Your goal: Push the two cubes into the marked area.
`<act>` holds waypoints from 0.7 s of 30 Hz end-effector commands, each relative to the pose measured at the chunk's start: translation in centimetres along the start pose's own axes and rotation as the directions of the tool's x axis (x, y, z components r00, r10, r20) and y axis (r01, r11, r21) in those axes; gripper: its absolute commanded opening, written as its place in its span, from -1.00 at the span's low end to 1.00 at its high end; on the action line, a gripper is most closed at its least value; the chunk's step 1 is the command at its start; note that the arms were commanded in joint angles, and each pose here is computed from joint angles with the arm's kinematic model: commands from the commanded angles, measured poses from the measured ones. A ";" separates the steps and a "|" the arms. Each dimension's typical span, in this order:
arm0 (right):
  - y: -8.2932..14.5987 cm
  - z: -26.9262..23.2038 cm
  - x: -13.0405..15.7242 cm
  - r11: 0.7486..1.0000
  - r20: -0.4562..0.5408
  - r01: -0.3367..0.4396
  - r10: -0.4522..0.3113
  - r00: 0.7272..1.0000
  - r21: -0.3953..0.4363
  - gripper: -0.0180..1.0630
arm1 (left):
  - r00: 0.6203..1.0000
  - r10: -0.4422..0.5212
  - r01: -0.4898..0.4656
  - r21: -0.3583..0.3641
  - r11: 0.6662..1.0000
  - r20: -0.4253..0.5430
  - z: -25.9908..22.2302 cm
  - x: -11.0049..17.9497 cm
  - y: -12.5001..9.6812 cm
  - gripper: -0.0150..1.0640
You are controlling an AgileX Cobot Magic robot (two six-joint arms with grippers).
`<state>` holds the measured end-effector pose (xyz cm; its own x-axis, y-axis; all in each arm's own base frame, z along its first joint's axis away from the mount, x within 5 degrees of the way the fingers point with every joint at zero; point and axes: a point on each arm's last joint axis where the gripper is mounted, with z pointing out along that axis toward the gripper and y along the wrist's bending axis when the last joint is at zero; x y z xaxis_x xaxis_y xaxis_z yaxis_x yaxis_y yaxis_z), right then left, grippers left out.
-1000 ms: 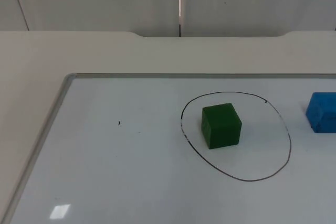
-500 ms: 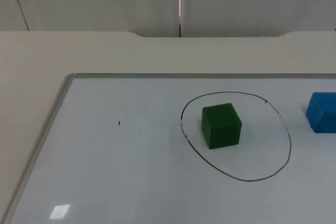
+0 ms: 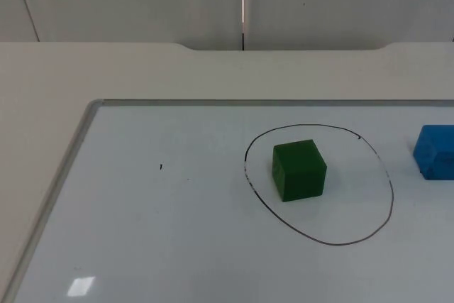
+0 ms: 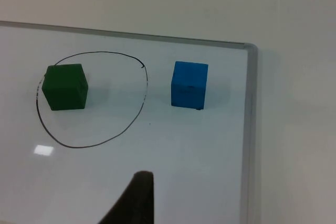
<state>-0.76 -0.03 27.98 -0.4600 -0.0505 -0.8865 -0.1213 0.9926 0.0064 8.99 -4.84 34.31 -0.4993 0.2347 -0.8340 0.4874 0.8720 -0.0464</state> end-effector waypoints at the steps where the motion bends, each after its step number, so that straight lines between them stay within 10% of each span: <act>1: 0.0 0.0 0.0 1.000 0.004 0.014 -0.014 1.000 0.005 0.98 | 1.000 -0.022 0.022 -0.006 1.000 0.017 -1.2 1.5 -0.2 -0.98; 21: 0.0 0.0 -0.1 1.000 0.012 0.007 -0.007 1.000 0.000 0.94 | 0.982 -0.056 0.074 -0.095 0.993 0.182 -5.9 10.3 -0.4 -0.98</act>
<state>-0.76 -0.03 27.98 -0.4600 -0.0505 -0.8865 -0.1213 0.9926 0.0064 -0.14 -0.52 29.97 -0.3766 0.1073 -0.9201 0.3907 0.9190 -0.0527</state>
